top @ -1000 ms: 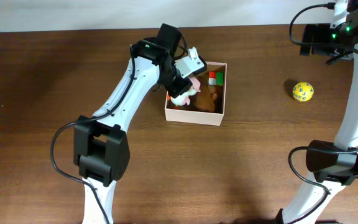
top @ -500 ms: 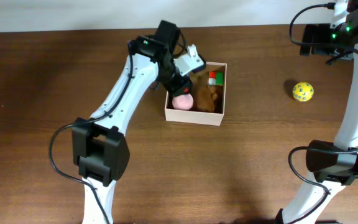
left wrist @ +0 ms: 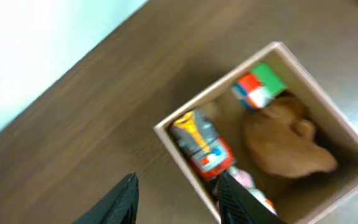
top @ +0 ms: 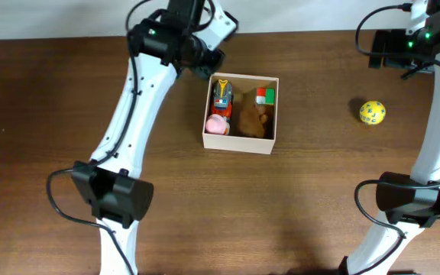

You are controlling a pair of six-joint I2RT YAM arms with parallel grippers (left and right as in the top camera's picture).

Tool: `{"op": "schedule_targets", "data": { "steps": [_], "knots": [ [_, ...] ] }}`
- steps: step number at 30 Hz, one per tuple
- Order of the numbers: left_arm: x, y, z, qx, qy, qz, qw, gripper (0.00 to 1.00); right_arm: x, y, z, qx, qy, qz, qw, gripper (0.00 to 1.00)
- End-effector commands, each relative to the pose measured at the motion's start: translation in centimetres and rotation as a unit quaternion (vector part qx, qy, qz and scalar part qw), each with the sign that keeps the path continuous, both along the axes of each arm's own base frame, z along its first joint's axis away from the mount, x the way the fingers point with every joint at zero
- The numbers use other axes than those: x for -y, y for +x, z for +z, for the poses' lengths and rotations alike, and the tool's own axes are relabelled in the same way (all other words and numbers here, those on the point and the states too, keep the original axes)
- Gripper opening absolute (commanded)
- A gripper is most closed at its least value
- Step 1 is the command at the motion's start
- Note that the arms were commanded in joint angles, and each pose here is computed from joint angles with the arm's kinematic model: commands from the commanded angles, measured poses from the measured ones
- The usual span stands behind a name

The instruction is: Pack container

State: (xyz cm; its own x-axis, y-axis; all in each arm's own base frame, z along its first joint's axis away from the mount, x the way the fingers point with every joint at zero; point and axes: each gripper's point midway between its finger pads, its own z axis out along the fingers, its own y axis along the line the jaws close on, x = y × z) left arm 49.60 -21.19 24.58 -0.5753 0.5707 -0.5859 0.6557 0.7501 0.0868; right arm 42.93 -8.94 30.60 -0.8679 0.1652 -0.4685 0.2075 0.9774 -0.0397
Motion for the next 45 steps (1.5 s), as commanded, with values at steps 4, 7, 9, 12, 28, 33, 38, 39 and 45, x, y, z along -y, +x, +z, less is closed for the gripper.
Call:
{"op": "schedule_targets", "data": {
  "steps": [4,7,9,12,28,33,38,39,45],
  "knots": [
    [-5.4,1.7,1.5,-0.003,-0.026,0.144,0.989,0.44,0.3,0.0,0.1,0.002,-0.002,-0.007,1.0,0.99],
    [-6.5,2.1,1.0,-0.007,-0.023,0.164,0.986,0.43,0.3,0.0,0.1,0.002,-0.002,-0.007,1.0,0.99],
    [-7.3,2.6,-0.3,-0.019,-0.015,0.178,0.984,0.43,0.3,0.0,0.1,0.002,-0.002,-0.007,1.0,0.99],
    [-7.3,3.4,-3.7,-0.047,-0.003,0.181,0.982,0.43,0.3,0.0,0.1,0.002,-0.002,-0.007,1.0,0.99],
    [-6.1,6.6,-12.7,-0.088,-0.002,0.19,0.978,0.54,0.3,0.0,0.1,0.002,-0.002,-0.007,1.0,0.99],
    [-4.5,4.2,-13.5,-0.143,-0.017,0.164,0.976,0.54,0.3,0.0,0.1,0.002,-0.002,-0.007,1.0,0.99],
    [-3.0,3.9,-13.3,-0.143,-0.024,0.148,0.978,0.54,0.3,0.0,0.1,0.002,-0.002,-0.007,1.0,0.99],
    [-2.9,3.9,-13.3,-0.143,-0.024,0.147,0.978,0.54,0.3,0.0,0.1,0.002,-0.002,-0.007,1.0,0.99],
    [-3.0,1.9,-14.0,-0.181,-0.007,0.146,0.973,0.54,0.3,0.0,0.1,0.002,-0.002,-0.007,1.0,0.99]
  ]
}}
